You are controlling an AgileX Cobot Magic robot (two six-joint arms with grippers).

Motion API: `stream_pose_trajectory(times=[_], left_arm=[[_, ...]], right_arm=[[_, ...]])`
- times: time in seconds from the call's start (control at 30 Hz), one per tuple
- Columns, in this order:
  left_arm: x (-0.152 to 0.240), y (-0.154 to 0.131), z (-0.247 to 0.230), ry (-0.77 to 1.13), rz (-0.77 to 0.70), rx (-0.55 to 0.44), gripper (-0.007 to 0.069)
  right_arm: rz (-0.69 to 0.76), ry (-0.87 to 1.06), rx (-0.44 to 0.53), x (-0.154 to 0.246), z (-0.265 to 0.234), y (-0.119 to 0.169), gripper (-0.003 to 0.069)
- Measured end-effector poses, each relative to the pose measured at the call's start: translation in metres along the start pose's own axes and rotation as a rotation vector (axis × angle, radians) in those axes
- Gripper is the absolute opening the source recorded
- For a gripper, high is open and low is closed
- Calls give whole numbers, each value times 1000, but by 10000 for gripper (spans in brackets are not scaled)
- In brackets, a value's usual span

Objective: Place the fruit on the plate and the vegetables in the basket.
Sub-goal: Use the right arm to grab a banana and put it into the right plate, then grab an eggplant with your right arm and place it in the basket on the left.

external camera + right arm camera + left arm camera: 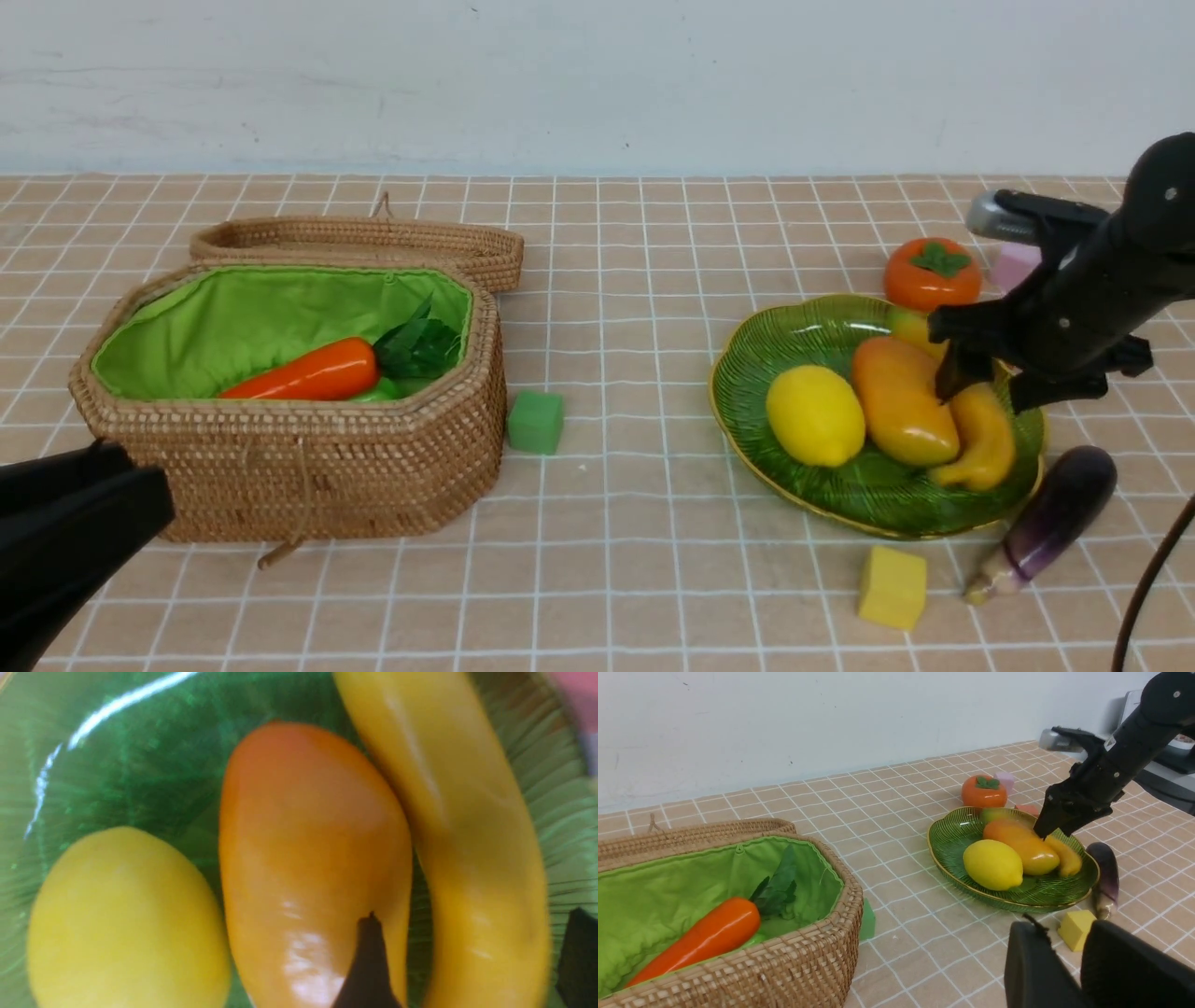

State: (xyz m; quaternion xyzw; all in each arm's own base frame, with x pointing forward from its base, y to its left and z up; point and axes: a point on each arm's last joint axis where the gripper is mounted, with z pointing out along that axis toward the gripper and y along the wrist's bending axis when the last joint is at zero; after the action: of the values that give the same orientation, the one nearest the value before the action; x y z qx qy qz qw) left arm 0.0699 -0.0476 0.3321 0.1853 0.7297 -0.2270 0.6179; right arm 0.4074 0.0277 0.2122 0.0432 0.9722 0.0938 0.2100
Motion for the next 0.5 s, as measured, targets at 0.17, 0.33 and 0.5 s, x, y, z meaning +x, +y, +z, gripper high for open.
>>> stream_pose_trajectory(times=[0.17,0.33,0.5], left_arm=[[0,0,0,0,0,0,165],[0,0,0,0,0,0,165],[0,0,0,0,0,0,165]], right_arm=[[1,24,-3,2,-3,2,536],[48,36,7,7,-46,8,537],[198,76,127,27,-65,-13,537]])
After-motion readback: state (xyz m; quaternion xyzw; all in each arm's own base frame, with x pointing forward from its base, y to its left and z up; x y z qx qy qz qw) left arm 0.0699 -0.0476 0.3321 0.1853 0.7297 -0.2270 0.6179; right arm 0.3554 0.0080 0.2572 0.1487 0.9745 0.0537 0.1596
